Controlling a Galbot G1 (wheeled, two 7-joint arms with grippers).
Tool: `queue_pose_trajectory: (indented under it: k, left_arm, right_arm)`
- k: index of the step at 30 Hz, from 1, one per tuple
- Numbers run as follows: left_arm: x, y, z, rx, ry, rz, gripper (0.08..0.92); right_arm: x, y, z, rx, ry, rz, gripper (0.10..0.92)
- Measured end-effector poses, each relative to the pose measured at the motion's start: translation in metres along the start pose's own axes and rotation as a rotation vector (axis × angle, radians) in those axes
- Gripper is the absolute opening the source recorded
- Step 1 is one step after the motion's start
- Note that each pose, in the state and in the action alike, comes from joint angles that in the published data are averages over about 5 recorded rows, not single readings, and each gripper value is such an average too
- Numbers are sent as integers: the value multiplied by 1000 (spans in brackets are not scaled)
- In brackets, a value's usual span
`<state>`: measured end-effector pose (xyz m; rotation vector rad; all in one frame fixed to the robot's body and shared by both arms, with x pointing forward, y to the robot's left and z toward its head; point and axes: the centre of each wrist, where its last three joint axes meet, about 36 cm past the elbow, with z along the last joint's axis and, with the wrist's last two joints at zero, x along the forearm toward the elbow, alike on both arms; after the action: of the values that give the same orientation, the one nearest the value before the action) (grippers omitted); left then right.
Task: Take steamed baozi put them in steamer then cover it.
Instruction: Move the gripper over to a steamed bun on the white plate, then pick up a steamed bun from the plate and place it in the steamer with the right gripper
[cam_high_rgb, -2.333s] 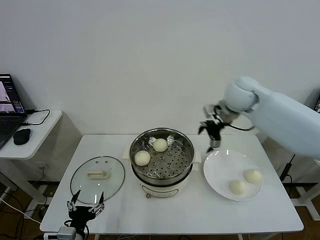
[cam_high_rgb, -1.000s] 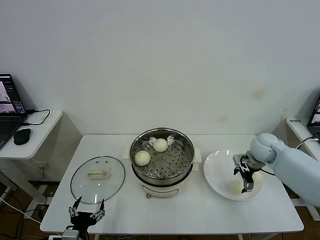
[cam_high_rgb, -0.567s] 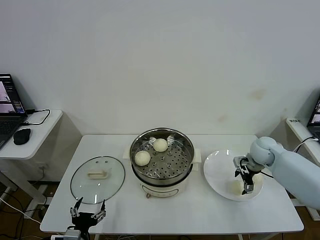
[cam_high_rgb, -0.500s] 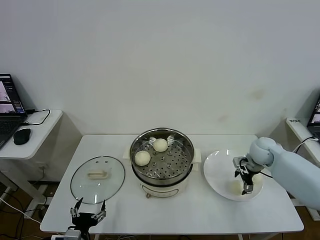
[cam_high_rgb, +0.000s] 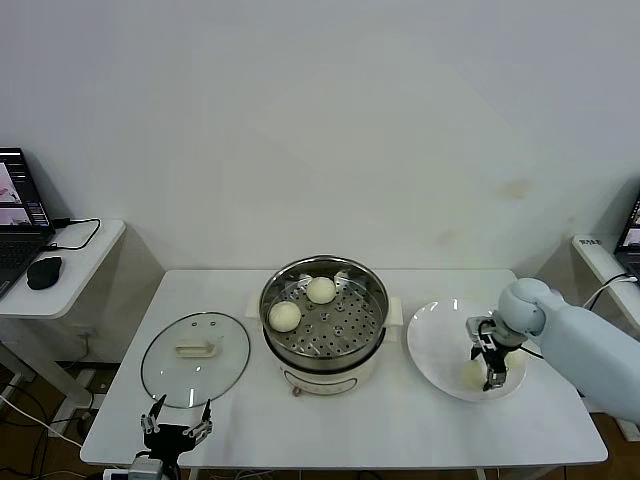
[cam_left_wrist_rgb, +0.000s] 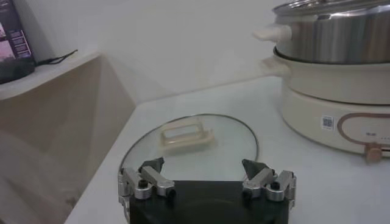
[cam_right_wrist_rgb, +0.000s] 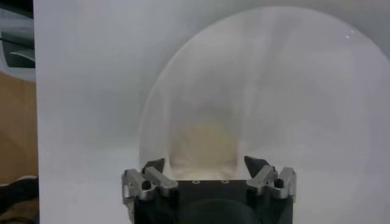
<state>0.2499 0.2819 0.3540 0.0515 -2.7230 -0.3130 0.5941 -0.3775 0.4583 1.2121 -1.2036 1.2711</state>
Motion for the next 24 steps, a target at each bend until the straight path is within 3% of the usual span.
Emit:
queue_pose_trajectory:
  k: [12,24]
  left_arm:
    - [-1,-3,1,4,0,6,823]
    - [-3,-3,-3,6,-13,8,823]
  right_arm:
    - [23,-6,9,-30,-22,28,654]
    - [89,-37,-2,-40,-116,110,653]
